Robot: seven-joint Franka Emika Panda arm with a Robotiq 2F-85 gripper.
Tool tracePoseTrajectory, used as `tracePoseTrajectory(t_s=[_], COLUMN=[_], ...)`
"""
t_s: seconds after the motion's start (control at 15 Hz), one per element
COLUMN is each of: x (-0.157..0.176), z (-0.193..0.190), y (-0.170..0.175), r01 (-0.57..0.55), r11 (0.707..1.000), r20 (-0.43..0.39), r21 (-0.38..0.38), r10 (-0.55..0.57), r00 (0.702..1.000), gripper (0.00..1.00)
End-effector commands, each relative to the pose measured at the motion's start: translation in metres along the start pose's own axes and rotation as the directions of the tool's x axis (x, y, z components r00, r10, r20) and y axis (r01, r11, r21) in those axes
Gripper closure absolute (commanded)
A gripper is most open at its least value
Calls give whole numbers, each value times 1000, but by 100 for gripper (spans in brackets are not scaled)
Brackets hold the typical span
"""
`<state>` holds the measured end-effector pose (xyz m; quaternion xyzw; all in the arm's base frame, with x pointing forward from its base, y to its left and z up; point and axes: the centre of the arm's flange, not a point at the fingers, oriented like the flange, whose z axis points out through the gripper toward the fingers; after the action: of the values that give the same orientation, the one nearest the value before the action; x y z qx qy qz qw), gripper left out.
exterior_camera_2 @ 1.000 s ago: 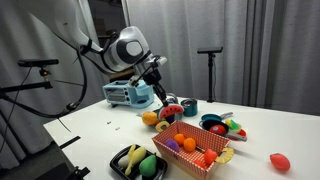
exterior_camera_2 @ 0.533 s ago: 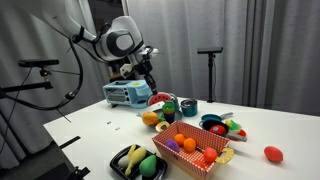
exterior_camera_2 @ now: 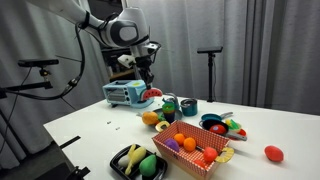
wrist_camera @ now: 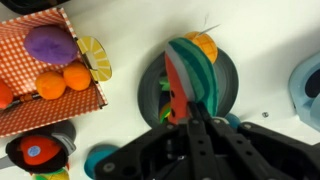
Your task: Put the toy watermelon in the grey plate
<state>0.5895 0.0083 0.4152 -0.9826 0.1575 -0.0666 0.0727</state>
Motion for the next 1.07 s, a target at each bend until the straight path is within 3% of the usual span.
tracePoseTrajectory(t_s=[0.0,0.27,0.53,0.6,1.0], x=[30,32,24,22,25], z=[13,33,39,39,37], y=[-7,-19,-39,-45,-70], r01=[155,324,473,480,330], r11=[987,946,876,869,938], r20=[108,179,154,132,-4], r21=[34,-4,-97,-116,-108], r10=[-158,-318,-456,-466,-332], r00=[982,931,876,875,943], gripper=[100,100,100,100,100])
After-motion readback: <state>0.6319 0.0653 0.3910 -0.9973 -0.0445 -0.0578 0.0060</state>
